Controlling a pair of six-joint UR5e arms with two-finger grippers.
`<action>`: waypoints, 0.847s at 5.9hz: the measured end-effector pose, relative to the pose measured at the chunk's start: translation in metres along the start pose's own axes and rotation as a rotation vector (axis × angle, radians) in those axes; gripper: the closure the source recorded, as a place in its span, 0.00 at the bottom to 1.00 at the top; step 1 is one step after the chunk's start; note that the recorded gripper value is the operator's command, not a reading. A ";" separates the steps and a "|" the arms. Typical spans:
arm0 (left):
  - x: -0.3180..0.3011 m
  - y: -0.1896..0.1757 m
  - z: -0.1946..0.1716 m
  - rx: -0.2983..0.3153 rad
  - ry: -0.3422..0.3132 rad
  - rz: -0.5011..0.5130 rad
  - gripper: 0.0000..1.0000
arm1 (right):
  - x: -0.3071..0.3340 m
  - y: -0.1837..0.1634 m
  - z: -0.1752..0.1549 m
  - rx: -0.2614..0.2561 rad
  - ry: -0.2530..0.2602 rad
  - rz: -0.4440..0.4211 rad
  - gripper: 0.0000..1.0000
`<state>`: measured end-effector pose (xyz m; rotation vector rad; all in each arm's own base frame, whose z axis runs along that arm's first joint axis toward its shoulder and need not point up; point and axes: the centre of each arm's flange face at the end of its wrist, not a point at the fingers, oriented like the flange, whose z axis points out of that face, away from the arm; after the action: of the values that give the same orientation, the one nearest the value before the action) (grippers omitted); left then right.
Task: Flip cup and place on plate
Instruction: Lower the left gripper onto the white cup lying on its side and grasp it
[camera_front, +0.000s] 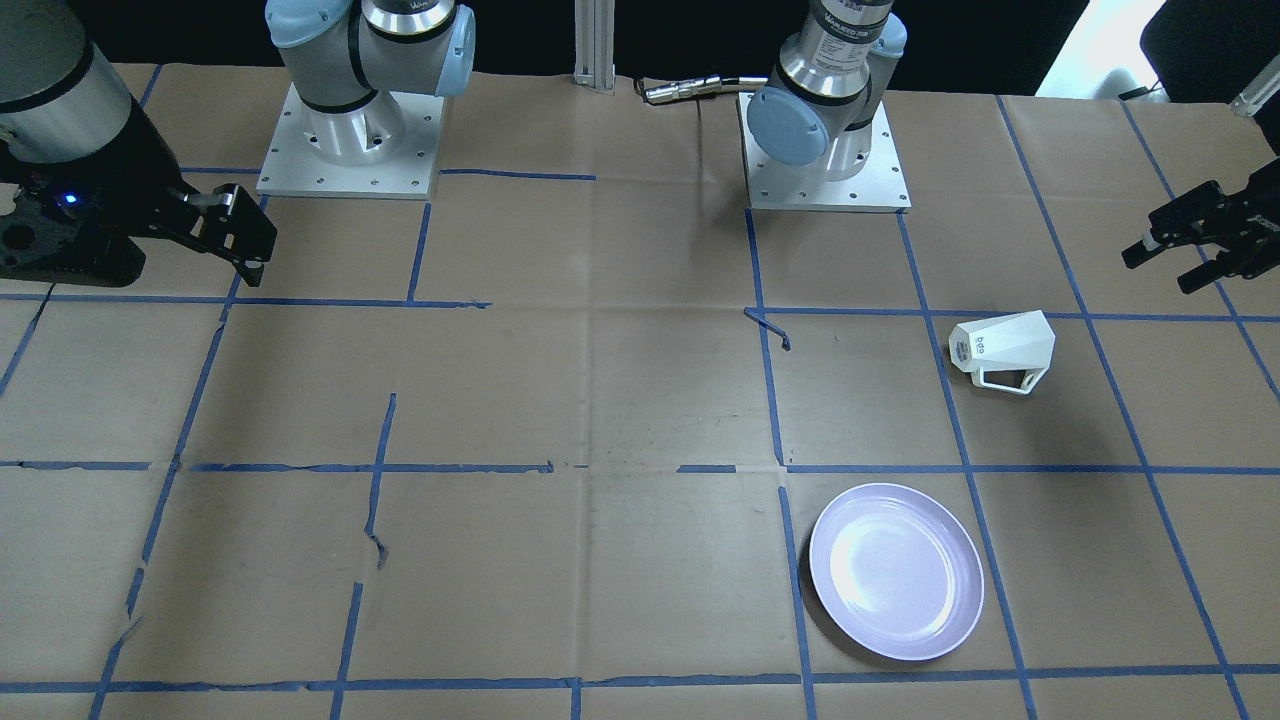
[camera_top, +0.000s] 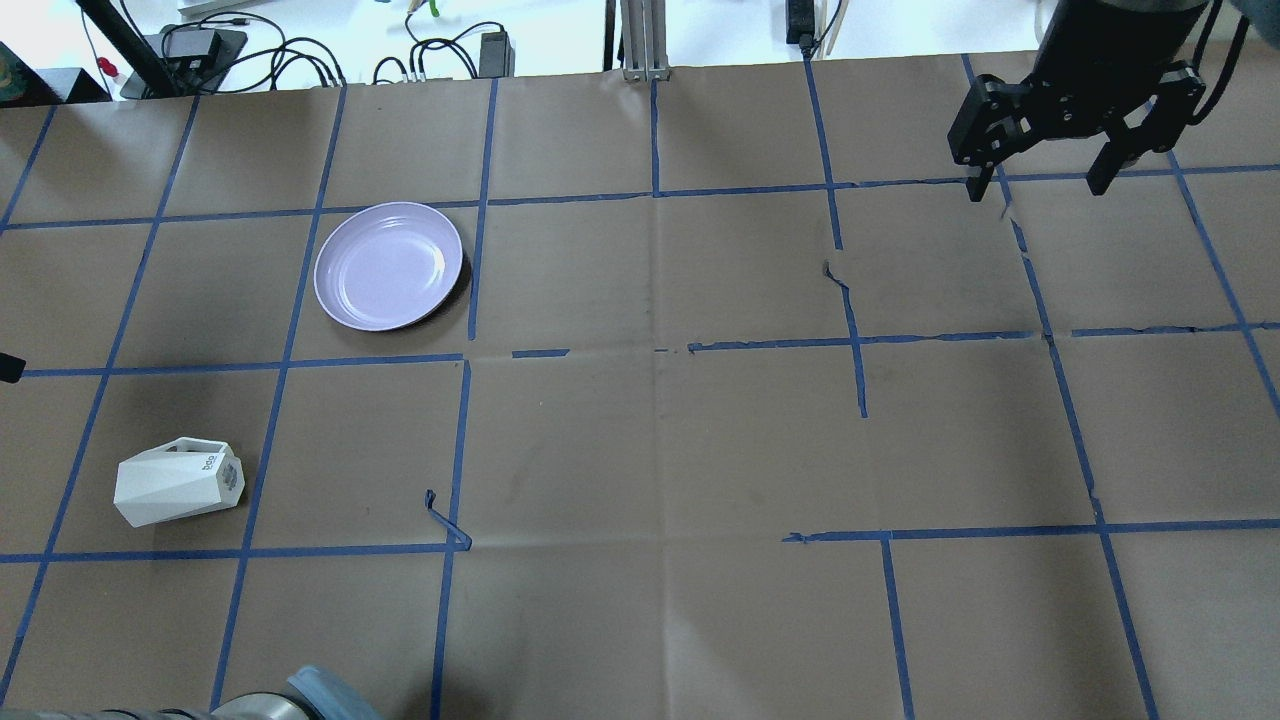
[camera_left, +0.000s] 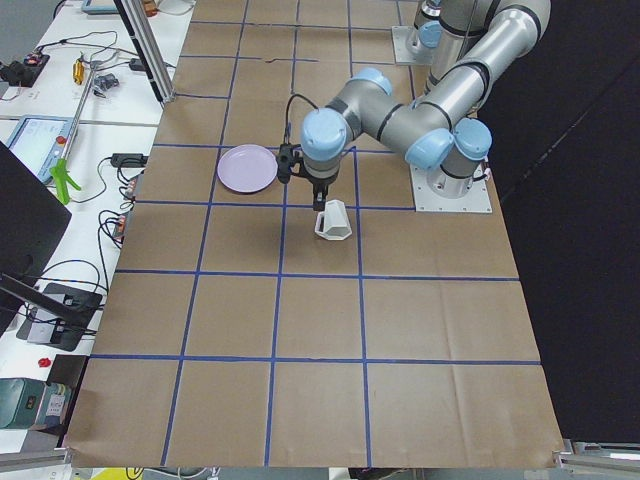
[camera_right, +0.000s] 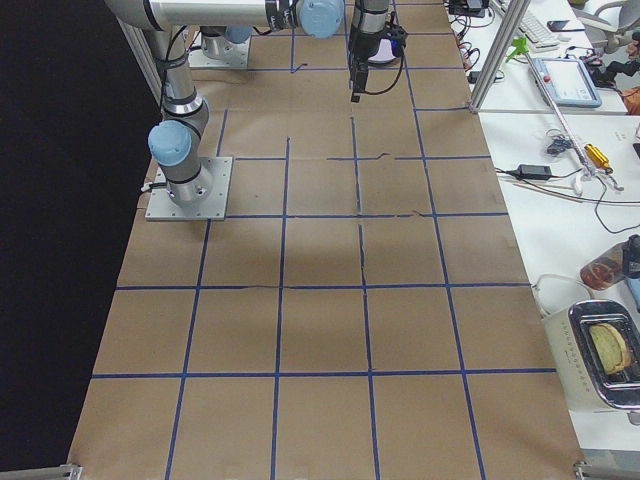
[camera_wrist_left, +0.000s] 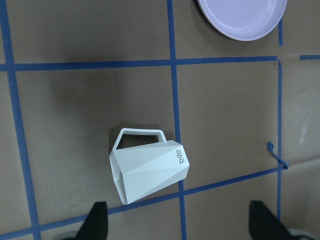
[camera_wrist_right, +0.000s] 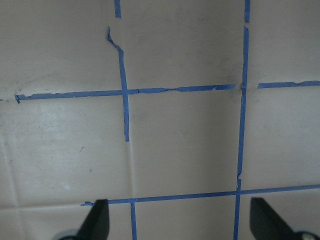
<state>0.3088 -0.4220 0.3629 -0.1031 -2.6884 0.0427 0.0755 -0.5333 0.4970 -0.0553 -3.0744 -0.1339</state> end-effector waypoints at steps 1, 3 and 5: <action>-0.044 0.015 0.026 0.031 0.116 0.018 0.01 | 0.000 0.000 0.000 0.000 0.000 0.000 0.00; -0.116 0.041 0.086 0.116 0.383 0.010 0.01 | 0.000 0.000 0.000 0.000 0.000 0.000 0.00; -0.148 0.049 0.144 0.170 0.580 0.011 0.01 | 0.000 0.000 0.000 0.000 0.000 0.000 0.00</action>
<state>0.3817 -0.3865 0.1671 -0.0648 -2.0957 0.2107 0.0755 -0.5333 0.4969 -0.0553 -3.0744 -0.1338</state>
